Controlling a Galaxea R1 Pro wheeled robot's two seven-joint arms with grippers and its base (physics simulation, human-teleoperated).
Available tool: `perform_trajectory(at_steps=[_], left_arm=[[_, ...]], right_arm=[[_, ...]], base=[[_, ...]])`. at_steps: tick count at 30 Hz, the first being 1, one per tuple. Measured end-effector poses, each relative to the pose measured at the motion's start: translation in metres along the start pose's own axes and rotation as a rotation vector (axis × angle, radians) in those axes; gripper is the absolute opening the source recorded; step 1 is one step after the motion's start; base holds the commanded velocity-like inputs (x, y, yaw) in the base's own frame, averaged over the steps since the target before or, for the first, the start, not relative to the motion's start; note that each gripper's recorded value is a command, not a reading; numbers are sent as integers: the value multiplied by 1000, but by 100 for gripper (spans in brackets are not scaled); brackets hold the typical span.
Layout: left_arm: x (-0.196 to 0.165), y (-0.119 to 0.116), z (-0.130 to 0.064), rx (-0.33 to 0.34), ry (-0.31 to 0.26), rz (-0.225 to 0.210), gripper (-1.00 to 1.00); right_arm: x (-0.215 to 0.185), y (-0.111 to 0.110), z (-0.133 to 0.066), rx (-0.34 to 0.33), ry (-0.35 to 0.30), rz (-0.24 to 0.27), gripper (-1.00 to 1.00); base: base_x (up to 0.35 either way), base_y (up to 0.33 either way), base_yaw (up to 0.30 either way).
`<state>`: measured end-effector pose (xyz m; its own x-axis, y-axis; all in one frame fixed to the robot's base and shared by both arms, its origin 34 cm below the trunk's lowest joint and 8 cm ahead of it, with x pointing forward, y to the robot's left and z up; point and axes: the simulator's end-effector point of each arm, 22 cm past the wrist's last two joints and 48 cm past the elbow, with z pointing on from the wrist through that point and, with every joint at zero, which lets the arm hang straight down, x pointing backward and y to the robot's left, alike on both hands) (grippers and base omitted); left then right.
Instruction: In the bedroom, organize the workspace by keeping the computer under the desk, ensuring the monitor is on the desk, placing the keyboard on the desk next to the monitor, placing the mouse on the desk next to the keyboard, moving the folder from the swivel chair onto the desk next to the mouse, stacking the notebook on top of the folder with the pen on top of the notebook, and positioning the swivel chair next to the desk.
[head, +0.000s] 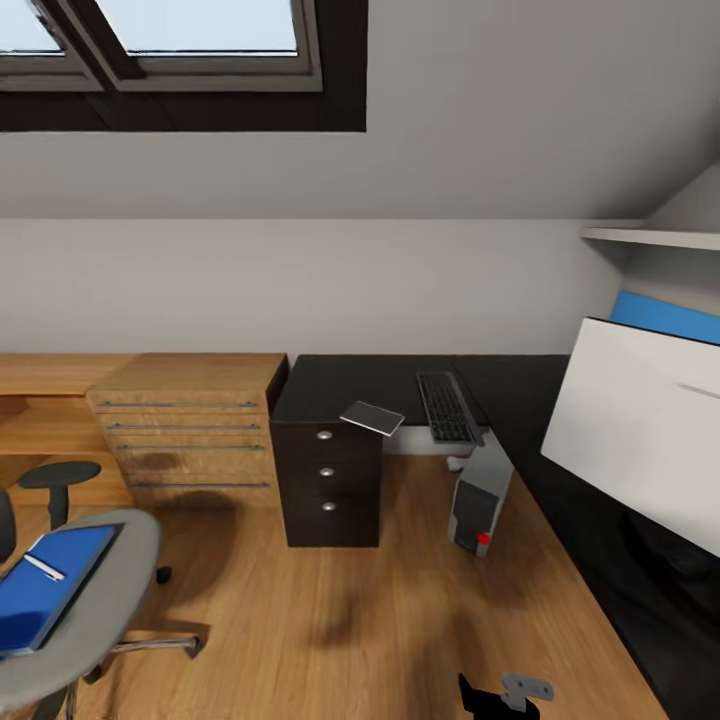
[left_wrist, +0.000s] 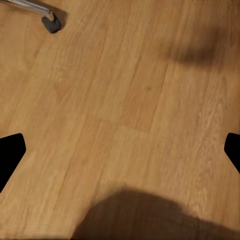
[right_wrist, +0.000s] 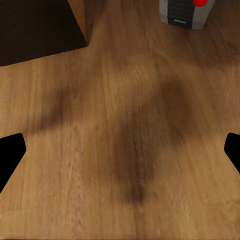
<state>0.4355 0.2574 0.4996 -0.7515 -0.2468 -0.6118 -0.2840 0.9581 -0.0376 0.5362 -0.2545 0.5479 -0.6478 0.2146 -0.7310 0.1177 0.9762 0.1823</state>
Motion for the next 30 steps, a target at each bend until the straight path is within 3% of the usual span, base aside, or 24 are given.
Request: perform_trajectory(at_steps=[9, 30], left_arm=[[0, 0, 0, 0, 0, 0, 100], [0, 0, 0, 0, 0, 0, 100]], right_arm=[[0, -1, 0, 1, 0, -1, 100], [-1, -6, 0, 7, -2, -4, 100]], base=[[-1, -1, 164], [0, 0, 10]])
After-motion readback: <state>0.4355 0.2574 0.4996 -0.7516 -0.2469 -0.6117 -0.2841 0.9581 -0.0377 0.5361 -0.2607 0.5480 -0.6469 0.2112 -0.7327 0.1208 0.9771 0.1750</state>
